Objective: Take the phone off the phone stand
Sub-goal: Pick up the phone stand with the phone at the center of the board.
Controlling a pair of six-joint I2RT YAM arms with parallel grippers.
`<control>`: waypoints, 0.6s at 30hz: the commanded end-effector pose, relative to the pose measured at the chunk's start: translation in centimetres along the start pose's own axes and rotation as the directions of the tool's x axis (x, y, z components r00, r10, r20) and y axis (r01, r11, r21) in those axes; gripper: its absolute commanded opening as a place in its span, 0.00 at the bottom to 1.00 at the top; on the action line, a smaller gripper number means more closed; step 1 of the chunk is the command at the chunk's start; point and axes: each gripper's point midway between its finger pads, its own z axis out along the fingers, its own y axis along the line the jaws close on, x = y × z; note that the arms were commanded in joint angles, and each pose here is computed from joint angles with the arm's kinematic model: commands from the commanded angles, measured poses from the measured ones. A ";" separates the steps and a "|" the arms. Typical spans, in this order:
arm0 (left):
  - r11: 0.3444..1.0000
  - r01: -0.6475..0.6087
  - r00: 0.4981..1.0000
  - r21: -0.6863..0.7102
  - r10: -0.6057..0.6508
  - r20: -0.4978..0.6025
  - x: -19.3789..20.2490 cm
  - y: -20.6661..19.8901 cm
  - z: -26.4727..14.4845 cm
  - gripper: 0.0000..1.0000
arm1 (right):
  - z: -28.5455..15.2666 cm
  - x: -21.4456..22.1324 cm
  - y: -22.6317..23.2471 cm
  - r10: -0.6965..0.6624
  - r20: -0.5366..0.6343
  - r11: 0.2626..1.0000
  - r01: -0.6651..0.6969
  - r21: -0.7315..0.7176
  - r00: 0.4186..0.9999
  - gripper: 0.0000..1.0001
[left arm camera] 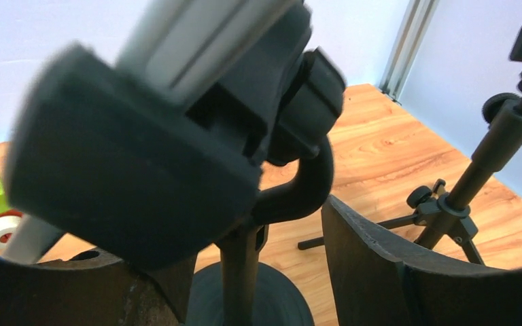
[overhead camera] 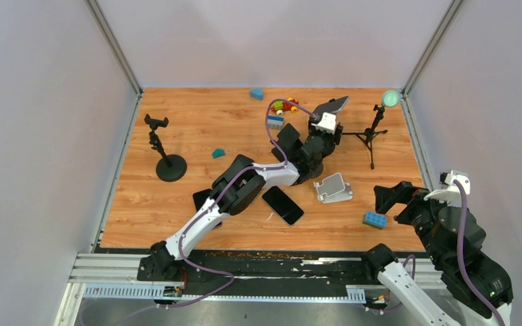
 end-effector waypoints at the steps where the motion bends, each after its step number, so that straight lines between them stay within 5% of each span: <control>1: 0.998 0.057 0.998 -0.039 -0.056 0.027 -0.7 0.9 1.1 0.69 | -0.1 -0.3 -0.3 -0.013 0.012 1.000 0.013 0.010 1.000 1.00; 11: 0.998 0.053 0.998 -0.016 -0.053 0.031 -0.6 1.0 1.7 0.41 | -0.1 -0.2 -0.3 -0.014 0.009 1.000 0.014 0.007 1.000 1.00; 18: 0.998 0.052 0.998 0.018 -0.053 0.040 -1.2 0.5 1.7 0.01 | -0.1 -0.2 -0.2 -0.016 0.010 1.000 0.016 0.005 1.000 1.00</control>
